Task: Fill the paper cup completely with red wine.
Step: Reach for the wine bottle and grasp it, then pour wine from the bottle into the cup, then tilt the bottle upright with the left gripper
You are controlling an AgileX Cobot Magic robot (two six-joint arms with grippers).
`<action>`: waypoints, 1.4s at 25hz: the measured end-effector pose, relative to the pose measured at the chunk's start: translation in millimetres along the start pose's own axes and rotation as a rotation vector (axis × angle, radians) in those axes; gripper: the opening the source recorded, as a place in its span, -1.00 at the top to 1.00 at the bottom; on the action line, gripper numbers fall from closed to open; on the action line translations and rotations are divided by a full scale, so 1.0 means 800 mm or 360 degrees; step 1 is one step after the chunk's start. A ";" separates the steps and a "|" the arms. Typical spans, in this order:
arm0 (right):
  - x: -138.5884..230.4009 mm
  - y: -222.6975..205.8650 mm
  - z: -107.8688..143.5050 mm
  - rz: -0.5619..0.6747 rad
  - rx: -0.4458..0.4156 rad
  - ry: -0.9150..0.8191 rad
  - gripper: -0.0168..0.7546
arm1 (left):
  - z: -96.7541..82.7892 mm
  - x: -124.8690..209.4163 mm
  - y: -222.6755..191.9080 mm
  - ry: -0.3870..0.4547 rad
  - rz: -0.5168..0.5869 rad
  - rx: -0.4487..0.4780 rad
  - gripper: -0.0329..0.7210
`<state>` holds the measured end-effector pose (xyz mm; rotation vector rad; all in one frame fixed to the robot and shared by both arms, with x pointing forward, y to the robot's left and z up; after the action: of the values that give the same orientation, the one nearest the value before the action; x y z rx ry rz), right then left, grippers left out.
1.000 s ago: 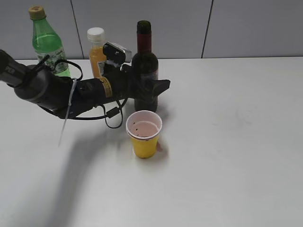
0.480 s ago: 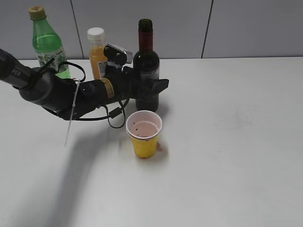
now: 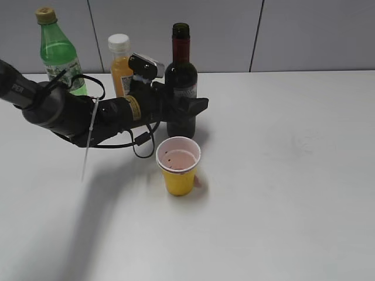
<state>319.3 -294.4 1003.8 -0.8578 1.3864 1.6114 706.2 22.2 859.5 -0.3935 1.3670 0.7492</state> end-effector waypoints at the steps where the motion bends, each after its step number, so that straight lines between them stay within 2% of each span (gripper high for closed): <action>1: 0.000 0.000 0.000 0.0000 0.0000 0.0000 -0.57 | 0.001 -0.001 0.001 -0.0003 0.0010 -0.0001 -0.61; 7: 0.000 0.000 0.000 0.0000 0.0000 0.0000 -0.57 | 0.007 -0.009 0.008 -0.0030 0.0049 -0.0009 -0.58; 13: 0.000 0.000 0.000 0.0000 0.0000 0.0000 -0.57 | 0.010 -0.031 0.023 -0.0038 0.0004 -0.0020 -0.57; 22: 0.000 0.000 0.000 0.0000 0.0000 0.0000 -0.57 | 0.019 -0.087 0.040 -0.0084 -0.0120 -0.0056 -0.57; 26: 0.000 0.000 0.000 0.0000 0.0000 0.0000 -0.57 | 0.024 -0.105 0.061 -0.0096 -0.0126 -0.0096 -0.57; 35: 0.000 0.000 0.000 0.0000 0.0000 0.0000 -0.57 | 0.020 -0.099 0.140 -0.0118 0.0006 -0.0267 -0.57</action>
<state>319.3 -294.4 1003.8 -0.8578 1.3864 1.6114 639.6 93.2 957.7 -0.4906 1.2400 0.8769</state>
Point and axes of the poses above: a point on each arm's last joint axis where the gripper is mounted, y pointing back along that axis away from the gripper, z along the wrist's bending axis when the last joint is at zero, x = y × z, the point moved 8 cm from there along -y, pointing out along that axis toward the gripper, and after that the axes turned 14 degrees about -y, right-handed, at the moved point
